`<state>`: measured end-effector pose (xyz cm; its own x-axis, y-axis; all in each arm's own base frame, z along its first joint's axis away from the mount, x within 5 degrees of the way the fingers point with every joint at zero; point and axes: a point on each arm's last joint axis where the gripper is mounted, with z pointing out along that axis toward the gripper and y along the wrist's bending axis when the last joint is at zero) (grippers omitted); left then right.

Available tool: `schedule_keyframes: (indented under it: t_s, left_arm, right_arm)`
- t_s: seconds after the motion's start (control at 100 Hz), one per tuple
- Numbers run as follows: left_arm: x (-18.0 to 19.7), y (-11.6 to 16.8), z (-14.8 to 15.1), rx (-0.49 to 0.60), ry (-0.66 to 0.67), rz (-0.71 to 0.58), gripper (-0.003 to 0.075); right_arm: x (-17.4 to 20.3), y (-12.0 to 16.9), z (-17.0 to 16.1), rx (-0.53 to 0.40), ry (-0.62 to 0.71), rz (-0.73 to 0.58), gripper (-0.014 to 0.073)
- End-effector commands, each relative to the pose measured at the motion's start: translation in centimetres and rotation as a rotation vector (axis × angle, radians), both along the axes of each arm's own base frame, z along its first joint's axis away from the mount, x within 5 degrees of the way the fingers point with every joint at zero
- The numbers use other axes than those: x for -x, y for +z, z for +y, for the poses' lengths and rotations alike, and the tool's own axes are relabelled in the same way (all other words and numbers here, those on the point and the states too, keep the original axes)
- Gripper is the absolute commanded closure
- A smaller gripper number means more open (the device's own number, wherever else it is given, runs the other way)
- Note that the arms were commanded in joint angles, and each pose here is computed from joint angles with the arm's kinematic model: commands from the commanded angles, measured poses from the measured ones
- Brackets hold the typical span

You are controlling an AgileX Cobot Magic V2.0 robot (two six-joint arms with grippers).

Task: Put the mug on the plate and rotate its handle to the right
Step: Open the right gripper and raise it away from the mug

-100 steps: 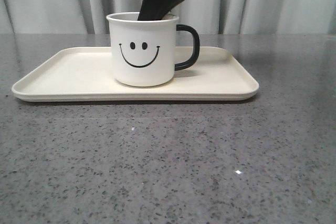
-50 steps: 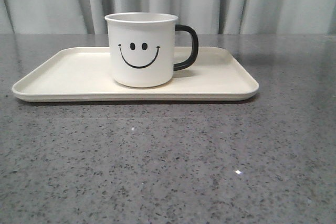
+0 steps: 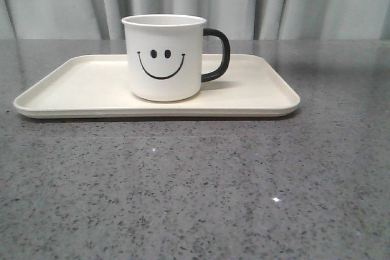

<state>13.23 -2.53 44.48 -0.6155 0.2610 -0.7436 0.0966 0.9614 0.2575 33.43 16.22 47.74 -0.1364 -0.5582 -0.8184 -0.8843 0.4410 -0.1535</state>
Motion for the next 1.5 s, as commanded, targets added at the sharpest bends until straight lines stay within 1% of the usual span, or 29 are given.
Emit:
schedule_keyframes:
  t_s: [0.0,0.18,0.27,0.38,0.45,0.58,0.7,0.74,0.76,0.82,0.87,0.88,0.97,1.11,1.22,1.3,1.42,1.49]
  left_arm:
    - [0.0,1.1,0.0,0.014,-0.012,-0.083,0.0740]
    - [-0.1,1.3,-0.1,0.020,-0.023,-0.105,0.0740]
    - [-0.2,1.3,-0.1,0.022,-0.028,-0.115,0.0740]
    - [-0.2,1.4,-0.2,0.024,-0.030,-0.119,0.0740]
    - [-0.2,1.4,-0.2,0.025,-0.031,-0.119,0.0740]
    - [-0.2,1.4,-0.2,0.027,-0.032,-0.117,0.0740]
    - [-0.2,1.4,-0.2,0.027,-0.032,-0.119,0.0740]
    - [-0.2,1.4,-0.2,0.028,-0.033,-0.120,0.0740]
    - [-0.2,1.4,-0.2,0.028,-0.033,-0.120,0.0740]
    - [-0.2,1.4,-0.2,0.028,-0.033,-0.120,0.0740]
    - [-0.2,1.4,-0.2,0.028,-0.033,-0.120,0.0740]
    - [-0.2,1.4,-0.2,0.028,-0.033,-0.120,0.0740]
    - [-0.2,1.4,-0.2,0.030,-0.037,-0.128,0.0740]
    - [-0.3,1.6,-0.3,0.034,-0.045,-0.145,0.0740]
    - [-0.3,1.6,-0.4,0.034,-0.047,-0.147,0.0740]
    - [-0.4,1.3,-0.4,0.030,-0.050,-0.142,0.0740]
    - [-0.8,0.4,-0.7,0.020,-0.058,-0.123,0.0740]
    - [-1.0,-0.1,-0.9,0.020,-0.068,-0.118,0.0740]
  right_arm:
    - [4.5,5.9,-3.7,-0.117,-0.083,-0.139,0.0430]
    - [9.3,10.5,-9.2,-0.206,-0.290,-0.279,0.0435]
    - [11.7,12.1,-11.4,-0.251,-0.401,-0.324,0.0435]
    - [15.0,13.7,-13.3,-0.310,-0.525,-0.380,0.0438]
    - [16.8,14.3,-14.3,-0.349,-0.608,-0.420,0.0473]
    - [19.9,14.6,-15.2,-0.390,-0.729,-0.504,0.0579]
    - [21.8,13.5,-15.5,-0.410,-0.812,-0.549,0.0666]
    - [22.7,13.0,-15.5,-0.420,-0.831,-0.570,0.0659]
    - [22.4,12.4,-15.6,-0.425,-0.845,-0.556,0.0657]
    - [23.5,11.4,-15.5,-0.449,-0.866,-0.581,0.0655]
    - [23.7,10.1,-15.5,-0.458,-0.886,-0.570,0.0655]
    - [24.0,10.2,-15.4,-0.461,-0.885,-0.579,0.0655]
    - [24.5,7.6,-15.3,-0.465,-0.901,-0.533,0.0655]
    - [24.9,4.3,-14.6,-0.476,-0.860,-0.439,0.0655]
    - [25.6,2.4,-14.2,-0.483,-0.824,-0.414,0.0655]
    - [26.3,1.5,-14.3,-0.454,-0.832,-0.442,0.0655]
    - [27.4,-0.2,-14.8,-0.410,-0.901,-0.510,0.0655]
    - [27.8,-1.1,-15.1,-0.421,-0.937,-0.527,0.0655]
